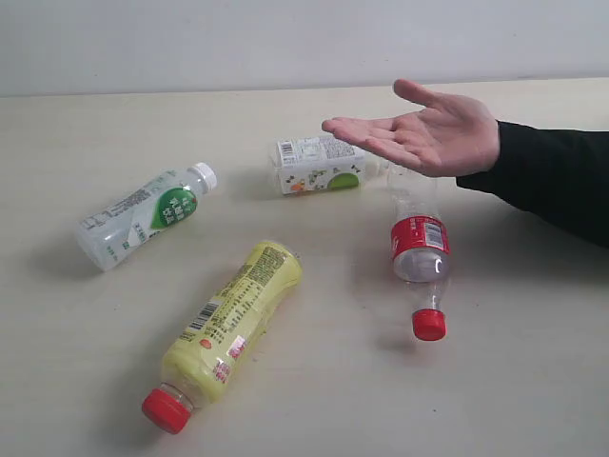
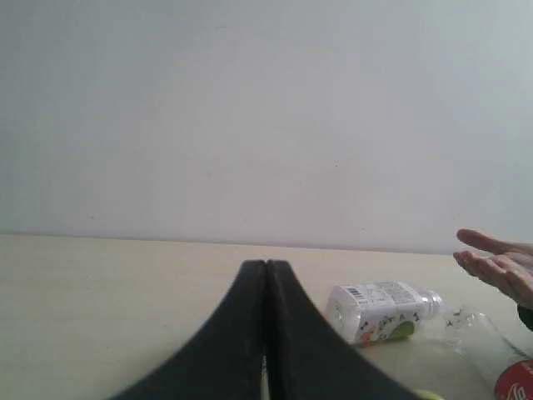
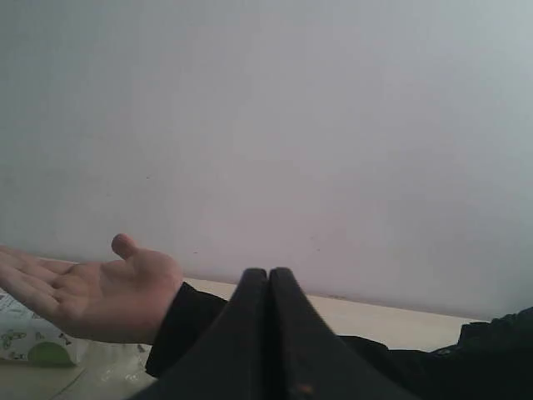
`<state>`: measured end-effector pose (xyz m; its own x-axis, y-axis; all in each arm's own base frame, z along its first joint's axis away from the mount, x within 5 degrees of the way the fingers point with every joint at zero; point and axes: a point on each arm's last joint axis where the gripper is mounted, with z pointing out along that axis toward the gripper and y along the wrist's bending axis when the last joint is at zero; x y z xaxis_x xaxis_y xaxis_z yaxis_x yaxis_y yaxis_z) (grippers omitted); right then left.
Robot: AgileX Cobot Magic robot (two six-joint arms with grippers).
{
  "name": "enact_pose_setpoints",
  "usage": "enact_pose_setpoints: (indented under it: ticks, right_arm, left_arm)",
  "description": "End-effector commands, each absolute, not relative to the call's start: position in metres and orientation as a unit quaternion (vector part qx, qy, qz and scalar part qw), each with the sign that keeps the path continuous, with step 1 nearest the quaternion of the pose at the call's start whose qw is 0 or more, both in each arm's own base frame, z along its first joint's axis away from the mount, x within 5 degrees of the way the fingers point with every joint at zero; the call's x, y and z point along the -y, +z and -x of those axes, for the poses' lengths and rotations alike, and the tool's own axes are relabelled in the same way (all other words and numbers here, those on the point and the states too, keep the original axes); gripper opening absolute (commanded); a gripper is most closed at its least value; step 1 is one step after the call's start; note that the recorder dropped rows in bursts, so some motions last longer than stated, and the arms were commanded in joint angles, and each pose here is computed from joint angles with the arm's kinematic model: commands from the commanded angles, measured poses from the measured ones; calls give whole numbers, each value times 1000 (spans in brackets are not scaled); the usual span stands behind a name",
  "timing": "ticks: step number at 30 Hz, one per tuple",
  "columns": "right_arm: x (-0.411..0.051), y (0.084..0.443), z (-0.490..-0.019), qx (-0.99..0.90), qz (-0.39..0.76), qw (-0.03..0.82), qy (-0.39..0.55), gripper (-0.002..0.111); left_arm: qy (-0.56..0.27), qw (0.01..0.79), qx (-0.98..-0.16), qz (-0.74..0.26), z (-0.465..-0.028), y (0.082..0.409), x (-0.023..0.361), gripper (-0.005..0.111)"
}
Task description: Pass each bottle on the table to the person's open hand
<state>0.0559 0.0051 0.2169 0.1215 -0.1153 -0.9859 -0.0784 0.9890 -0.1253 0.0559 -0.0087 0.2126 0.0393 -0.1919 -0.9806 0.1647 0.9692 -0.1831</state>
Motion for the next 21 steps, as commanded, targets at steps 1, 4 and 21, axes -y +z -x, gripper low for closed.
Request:
enact_pose_setpoints:
  ticks: [1,4,21]
  right_arm:
    - [-5,216,-56,-661,74,747,-12,0]
    - [-6,216,-56,-661,76,747,-9,0]
    - [-7,216,-55,-659,87,747,3,0]
  left_arm:
    - [-160,723,-671,38,-55,214,9,0]
    - [-201,729,-650,68,-55,218,9,0]
    - [-157,685,-712,15,-148,299,28,0]
